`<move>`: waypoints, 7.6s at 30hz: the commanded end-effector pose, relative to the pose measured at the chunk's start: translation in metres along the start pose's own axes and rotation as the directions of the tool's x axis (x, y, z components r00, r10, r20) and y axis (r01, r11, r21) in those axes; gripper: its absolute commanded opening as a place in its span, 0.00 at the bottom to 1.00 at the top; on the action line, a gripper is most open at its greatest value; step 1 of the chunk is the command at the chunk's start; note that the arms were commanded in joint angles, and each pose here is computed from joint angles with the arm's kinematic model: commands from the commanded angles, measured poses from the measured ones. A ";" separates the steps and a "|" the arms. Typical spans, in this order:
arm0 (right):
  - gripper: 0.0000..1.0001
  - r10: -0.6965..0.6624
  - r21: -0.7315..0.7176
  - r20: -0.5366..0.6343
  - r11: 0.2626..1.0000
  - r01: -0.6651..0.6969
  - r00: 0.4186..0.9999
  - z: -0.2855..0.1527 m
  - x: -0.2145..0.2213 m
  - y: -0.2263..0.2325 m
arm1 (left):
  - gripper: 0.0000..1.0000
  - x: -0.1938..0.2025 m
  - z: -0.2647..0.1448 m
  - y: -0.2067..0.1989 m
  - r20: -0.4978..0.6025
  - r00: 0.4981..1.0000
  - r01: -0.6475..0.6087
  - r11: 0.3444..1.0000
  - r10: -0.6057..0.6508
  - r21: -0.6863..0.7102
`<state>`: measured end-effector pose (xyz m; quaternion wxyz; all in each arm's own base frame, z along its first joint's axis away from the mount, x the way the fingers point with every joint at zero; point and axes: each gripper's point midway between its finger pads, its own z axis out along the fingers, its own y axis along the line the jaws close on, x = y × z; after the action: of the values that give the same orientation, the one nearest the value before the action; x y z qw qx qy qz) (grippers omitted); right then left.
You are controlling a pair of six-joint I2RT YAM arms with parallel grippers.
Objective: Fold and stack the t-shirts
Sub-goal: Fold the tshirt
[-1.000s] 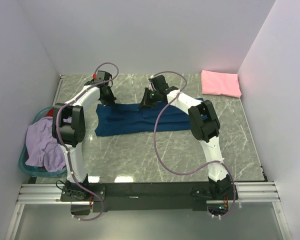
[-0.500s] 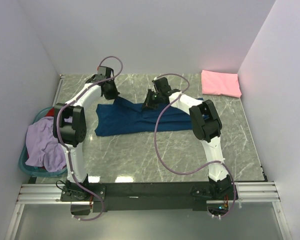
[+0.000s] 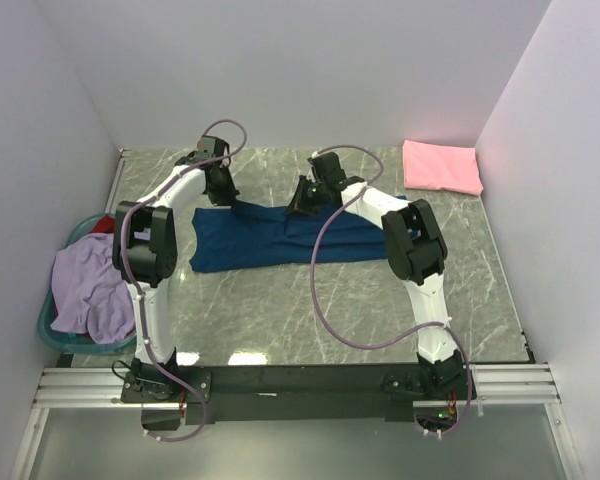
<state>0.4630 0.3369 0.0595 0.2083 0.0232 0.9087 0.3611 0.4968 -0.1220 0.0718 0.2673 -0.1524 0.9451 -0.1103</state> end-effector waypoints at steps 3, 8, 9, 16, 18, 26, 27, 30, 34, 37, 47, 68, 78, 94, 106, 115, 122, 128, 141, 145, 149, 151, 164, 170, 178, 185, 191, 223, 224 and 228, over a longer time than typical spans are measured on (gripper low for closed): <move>0.07 -0.042 -0.061 0.059 0.997 0.045 0.997 -0.035 -0.021 0.034 | 0.05 -0.011 -0.019 -0.001 0.004 0.999 0.034 0.999 -0.034 -0.001; 0.07 -0.039 -0.068 0.033 0.997 0.042 0.999 -0.037 -0.015 0.034 | 0.06 0.003 -0.023 0.003 -0.051 0.997 0.051 0.999 -0.051 -0.014; 0.07 -0.040 -0.070 0.033 0.997 0.042 0.999 -0.038 -0.015 0.035 | 0.06 0.003 -0.025 0.003 -0.051 0.997 0.052 0.999 -0.053 -0.011; 0.08 -0.029 -0.062 -0.003 0.998 0.029 1.000 -0.039 -0.003 0.029 | 0.08 0.011 -0.037 0.005 -0.078 0.995 0.059 0.998 -0.061 -0.017; 0.08 -0.028 -0.059 -0.009 0.998 0.027 1.000 -0.040 -0.002 0.029 | 0.08 0.018 -0.036 0.009 -0.106 0.992 0.061 0.997 -0.064 -0.036; 0.09 -0.022 -0.044 -0.047 0.999 0.020 0.999 -0.039 0.010 0.023 | 0.09 0.021 -0.047 0.011 -0.137 0.987 0.080 0.996 -0.084 -0.032; 0.09 -0.025 -0.047 -0.047 0.999 0.023 0.999 -0.041 0.010 0.026 | 0.09 0.020 -0.049 0.009 -0.134 0.987 0.081 0.996 -0.084 -0.026; 0.11 -0.023 -0.056 -0.051 0.998 0.021 0.998 -0.040 0.012 0.029 | 0.09 0.018 -0.050 0.007 -0.134 0.988 0.080 0.997 -0.081 -0.015; 0.11 -0.019 -0.060 -0.076 0.998 0.014 0.997 -0.038 0.021 0.033 | 0.09 0.021 -0.052 0.008 -0.149 0.986 0.076 0.997 -0.078 -0.018; 0.11 -0.006 -0.054 -0.082 0.999 0.002 0.997 -0.036 0.026 0.030 | 0.09 0.025 -0.051 0.013 -0.160 0.984 0.069 0.997 -0.074 -0.035; 0.11 0.006 -0.051 -0.090 0.999 -0.011 0.996 -0.037 0.027 0.030 | 0.09 0.014 -0.064 0.015 -0.176 0.981 0.079 0.997 -0.082 -0.024; 0.34 -0.064 0.030 -0.106 0.997 0.067 0.992 -0.045 0.035 0.015 | 0.32 0.061 -0.037 0.053 -0.261 0.958 0.079 0.984 -0.118 -0.158; 0.35 -0.150 0.158 -0.022 0.976 0.151 0.989 -0.097 0.057 -0.013 | 0.65 0.054 -0.080 0.069 -0.106 0.985 0.114 0.971 -0.139 -0.209; 0.26 -0.078 0.177 -0.072 0.980 0.089 0.994 -0.066 0.083 -0.044 | 0.35 0.134 -0.047 0.135 -0.194 0.959 0.132 0.935 -0.204 -0.330; 0.26 -0.044 0.254 -0.021 0.966 0.048 0.999 -0.061 0.059 -0.075 | 0.34 0.144 -0.047 0.146 -0.205 0.957 0.120 0.924 -0.205 -0.363; 0.27 -0.159 0.314 0.140 0.943 0.108 0.977 -0.072 -0.023 -0.067 | 0.35 0.142 -0.049 0.142 -0.197 0.961 0.120 0.933 -0.195 -0.339; 0.29 -0.183 0.248 0.089 0.956 0.156 0.979 -0.097 0.013 -0.046 | 0.37 0.139 -0.051 0.141 -0.190 0.962 0.123 0.935 -0.195 -0.334; 0.29 -0.150 0.154 -0.018 0.976 0.151 0.988 -0.094 0.076 -0.031 | 0.37 0.137 -0.051 0.141 -0.183 0.964 0.125 0.933 -0.195 -0.336; 0.27 -0.133 0.133 -0.018 0.982 0.134 0.991 -0.045 0.046 -0.023 | 0.37 0.137 -0.053 0.143 -0.179 0.965 0.119 0.929 -0.191 -0.350; 0.27 -0.104 0.148 0.032 0.984 0.098 0.994 -0.035 0.010 -0.031 | 0.37 0.137 -0.053 0.144 -0.179 0.965 0.118 0.928 -0.191 -0.355; 0.28 -0.021 0.125 0.062 0.992 0.014 0.998 -0.053 -0.013 -0.051 | 0.37 0.139 -0.052 0.144 -0.185 0.964 0.115 0.929 -0.189 -0.353; 0.29 -0.001 0.095 0.100 0.995 -0.008 0.995 -0.080 -0.018 -0.059 | 0.38 0.137 -0.052 0.142 -0.181 0.965 0.116 0.929 -0.189 -0.350; 0.34 0.285 0.027 0.271 0.953 -0.303 0.920 -0.217 0.021 -0.174 | 0.38 0.135 -0.054 0.143 -0.171 0.967 0.120 0.927 -0.190 -0.356; 0.36 0.370 0.097 0.404 0.892 -0.442 0.837 -0.244 0.021 -0.217 | 0.38 0.134 -0.055 0.144 -0.163 0.968 0.121 0.925 -0.190 -0.360; 0.50 0.389 0.231 0.520 0.793 -0.564 0.760 -0.276 0.036 -0.242 | 0.38 0.132 -0.056 0.145 -0.154 0.970 0.122 0.923 -0.189 -0.365; 0.58 0.449 0.261 0.519 0.727 -0.636 0.727 -0.273 0.058 -0.254 | 0.38 0.132 -0.056 0.144 -0.153 0.971 0.119 0.924 -0.186 -0.364; 0.60 0.494 0.220 0.494 0.726 -0.652 0.716 -0.258 0.066 -0.260 | 0.38 0.132 -0.056 0.145 -0.156 0.970 0.116 0.923 -0.185 -0.367; 0.05 0.480 0.382 0.551 0.583 -0.718 0.683 -0.298 0.102 -0.304 | 0.41 0.175 -0.070 0.167 -0.234 0.943 0.111 0.888 -0.235 -0.447; 0.15 0.471 0.376 0.555 0.592 -0.713 0.685 -0.300 0.100 -0.301 | 0.43 0.172 -0.072 0.164 -0.223 0.946 0.118 0.891 -0.235 -0.438; 0.34 0.428 0.354 0.592 0.624 -0.697 0.683 -0.310 0.091 -0.290 | 0.59 0.156 -0.082 0.152 -0.184 0.954 0.147 0.906 -0.236 -0.397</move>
<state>0.2881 -0.0471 0.0177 0.2271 0.4630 0.8454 0.1393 0.3119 -0.0310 0.0190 0.1348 -0.2719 0.9527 0.0160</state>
